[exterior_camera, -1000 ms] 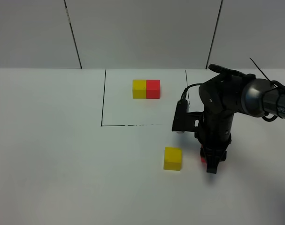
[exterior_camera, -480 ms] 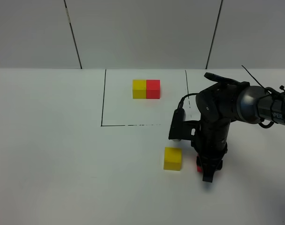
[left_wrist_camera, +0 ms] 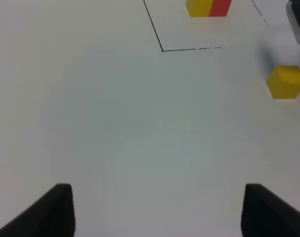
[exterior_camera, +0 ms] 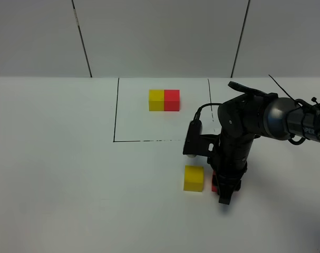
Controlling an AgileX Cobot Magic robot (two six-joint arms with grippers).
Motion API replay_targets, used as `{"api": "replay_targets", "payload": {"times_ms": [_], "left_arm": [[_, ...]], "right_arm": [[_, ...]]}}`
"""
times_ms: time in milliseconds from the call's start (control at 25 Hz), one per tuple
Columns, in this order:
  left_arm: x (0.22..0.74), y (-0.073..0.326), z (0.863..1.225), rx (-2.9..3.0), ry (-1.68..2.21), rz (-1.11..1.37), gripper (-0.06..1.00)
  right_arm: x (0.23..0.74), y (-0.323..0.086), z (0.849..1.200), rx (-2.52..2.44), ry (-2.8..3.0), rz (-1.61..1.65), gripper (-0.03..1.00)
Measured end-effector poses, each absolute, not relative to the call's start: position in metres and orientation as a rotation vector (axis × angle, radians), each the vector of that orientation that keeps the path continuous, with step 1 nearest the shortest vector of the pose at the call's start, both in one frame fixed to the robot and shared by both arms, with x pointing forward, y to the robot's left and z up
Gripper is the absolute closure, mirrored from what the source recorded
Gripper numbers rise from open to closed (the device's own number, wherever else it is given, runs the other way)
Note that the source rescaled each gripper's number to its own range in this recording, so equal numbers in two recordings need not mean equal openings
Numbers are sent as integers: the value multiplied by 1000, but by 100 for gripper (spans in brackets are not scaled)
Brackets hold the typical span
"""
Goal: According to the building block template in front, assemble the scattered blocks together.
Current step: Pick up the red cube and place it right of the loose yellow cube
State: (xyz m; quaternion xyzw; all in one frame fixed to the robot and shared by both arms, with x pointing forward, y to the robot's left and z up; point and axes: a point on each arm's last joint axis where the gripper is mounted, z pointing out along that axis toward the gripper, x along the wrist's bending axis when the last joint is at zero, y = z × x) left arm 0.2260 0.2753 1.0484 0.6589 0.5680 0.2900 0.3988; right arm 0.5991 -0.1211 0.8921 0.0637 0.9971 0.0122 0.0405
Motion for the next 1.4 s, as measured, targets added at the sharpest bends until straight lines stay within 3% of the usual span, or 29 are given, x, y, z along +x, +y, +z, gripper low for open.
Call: {"api": "replay_targets", "payload": {"times_ms": [1400], "left_arm": [[226,275,1048,1668,1438,734,46]], "right_arm": [[597,-108,890,49,3029,73,96]]}}
